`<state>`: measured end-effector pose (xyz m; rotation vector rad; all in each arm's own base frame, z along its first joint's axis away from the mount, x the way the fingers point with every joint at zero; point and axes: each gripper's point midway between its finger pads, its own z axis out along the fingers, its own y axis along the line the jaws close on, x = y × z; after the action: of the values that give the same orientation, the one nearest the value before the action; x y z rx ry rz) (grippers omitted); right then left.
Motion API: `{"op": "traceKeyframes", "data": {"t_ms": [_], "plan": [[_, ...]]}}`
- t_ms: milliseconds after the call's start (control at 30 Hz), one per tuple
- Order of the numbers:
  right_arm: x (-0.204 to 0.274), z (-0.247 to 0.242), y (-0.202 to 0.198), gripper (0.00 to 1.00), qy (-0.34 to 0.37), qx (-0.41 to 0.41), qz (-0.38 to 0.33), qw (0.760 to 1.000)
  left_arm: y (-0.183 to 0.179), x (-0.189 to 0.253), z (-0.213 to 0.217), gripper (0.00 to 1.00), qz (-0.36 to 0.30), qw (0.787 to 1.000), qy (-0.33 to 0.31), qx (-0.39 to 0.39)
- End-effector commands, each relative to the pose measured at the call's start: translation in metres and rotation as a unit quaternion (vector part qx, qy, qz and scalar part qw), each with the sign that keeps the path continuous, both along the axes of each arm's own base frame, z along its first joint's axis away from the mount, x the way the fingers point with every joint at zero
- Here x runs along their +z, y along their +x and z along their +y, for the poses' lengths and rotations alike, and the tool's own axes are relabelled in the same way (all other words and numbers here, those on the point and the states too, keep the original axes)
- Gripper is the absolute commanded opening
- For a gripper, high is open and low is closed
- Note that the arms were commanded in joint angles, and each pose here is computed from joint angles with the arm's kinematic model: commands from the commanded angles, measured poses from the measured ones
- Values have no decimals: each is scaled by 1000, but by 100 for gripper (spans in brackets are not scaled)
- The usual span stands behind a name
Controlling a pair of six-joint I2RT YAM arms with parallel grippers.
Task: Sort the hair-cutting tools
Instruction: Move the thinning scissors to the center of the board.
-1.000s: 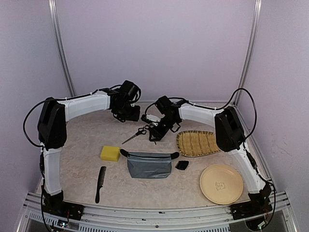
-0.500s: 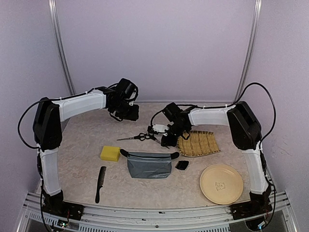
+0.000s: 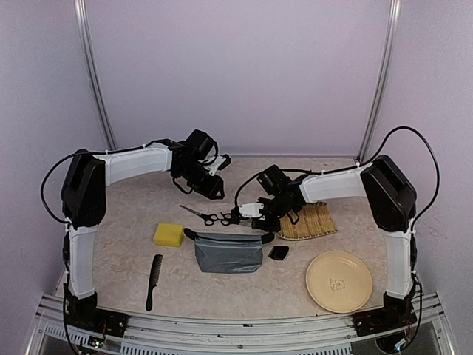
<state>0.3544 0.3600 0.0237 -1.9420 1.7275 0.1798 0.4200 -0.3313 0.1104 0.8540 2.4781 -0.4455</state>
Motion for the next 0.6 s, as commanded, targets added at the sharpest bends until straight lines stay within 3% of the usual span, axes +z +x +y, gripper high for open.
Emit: {"op": "traceKeyframes", "data": {"t_ms": [0,567], "plan": [[-16,-8,-4,11,-32,20,-13,999,-14,-35,-11,36,10,996,47,-76],[-29,-15,-13,11,-38,44,-22,998,-1,-73,-23,30,-2,985,94,-142]]}}
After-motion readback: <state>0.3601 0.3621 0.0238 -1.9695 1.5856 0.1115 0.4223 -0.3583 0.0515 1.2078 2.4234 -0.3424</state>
